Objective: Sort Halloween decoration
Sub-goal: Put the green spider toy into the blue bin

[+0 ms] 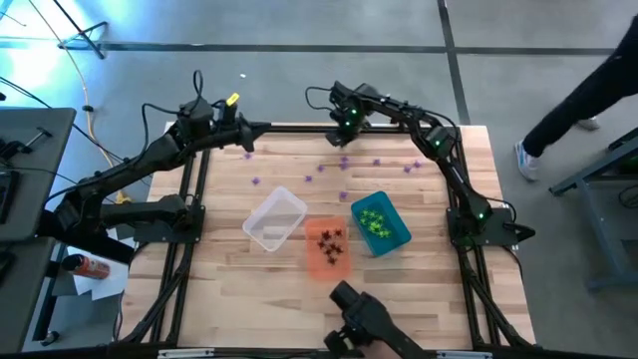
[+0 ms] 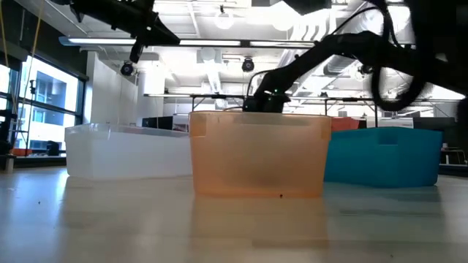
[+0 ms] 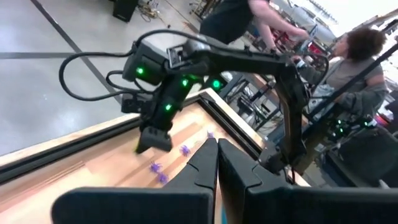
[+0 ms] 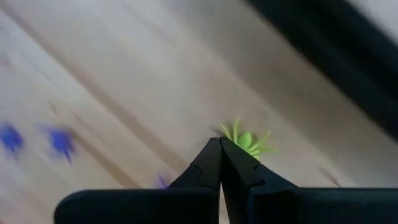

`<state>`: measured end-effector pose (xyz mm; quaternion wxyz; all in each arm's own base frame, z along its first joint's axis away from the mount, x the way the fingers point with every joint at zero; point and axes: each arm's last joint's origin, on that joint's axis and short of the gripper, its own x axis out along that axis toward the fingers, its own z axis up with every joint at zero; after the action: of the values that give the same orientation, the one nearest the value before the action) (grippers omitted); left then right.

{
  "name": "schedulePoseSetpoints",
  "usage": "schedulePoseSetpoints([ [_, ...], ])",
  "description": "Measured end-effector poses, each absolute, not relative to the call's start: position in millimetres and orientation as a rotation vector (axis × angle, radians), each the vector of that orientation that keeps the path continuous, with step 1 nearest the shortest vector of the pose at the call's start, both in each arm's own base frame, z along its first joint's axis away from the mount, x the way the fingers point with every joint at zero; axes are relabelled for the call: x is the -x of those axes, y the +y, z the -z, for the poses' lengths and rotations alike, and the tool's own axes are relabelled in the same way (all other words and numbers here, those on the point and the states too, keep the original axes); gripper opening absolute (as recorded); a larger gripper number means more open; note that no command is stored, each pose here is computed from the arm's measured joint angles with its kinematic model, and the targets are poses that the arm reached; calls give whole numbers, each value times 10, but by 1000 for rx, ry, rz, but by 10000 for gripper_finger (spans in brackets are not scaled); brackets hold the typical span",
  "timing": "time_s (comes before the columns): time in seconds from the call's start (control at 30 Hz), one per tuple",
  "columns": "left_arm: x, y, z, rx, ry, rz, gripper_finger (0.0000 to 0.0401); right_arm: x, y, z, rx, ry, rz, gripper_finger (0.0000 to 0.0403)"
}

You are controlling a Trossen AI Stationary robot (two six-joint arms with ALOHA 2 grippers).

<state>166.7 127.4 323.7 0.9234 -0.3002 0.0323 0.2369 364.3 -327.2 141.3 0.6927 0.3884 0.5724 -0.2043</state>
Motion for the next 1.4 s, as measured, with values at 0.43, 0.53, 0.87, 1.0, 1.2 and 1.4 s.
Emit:
schedulePoseSetpoints([
  [0.43,-1663,1265,-3202,624,105,-479,0,-3272,-3044,-1376,-847,1348,398,0],
  [0.53,-1664,1266,-3204,623,103,-479,0,-3096,-2760,-1348,-881,1287,422,0],
  [0.87,-1661,1270,-3205,620,101,-485,0,-2661,-1647,-1280,-926,1146,404,0],
  [1.0,-1661,1270,-3205,622,101,-485,0,-2646,-1572,-1379,-891,1085,464,0],
  [1.2,-1661,1270,-3205,620,101,-486,0,-2649,-1824,-1641,-807,981,571,0],
  [1.4,-1663,1267,-3205,622,102,-479,0,-2669,-1933,-1826,-852,975,473,0],
])
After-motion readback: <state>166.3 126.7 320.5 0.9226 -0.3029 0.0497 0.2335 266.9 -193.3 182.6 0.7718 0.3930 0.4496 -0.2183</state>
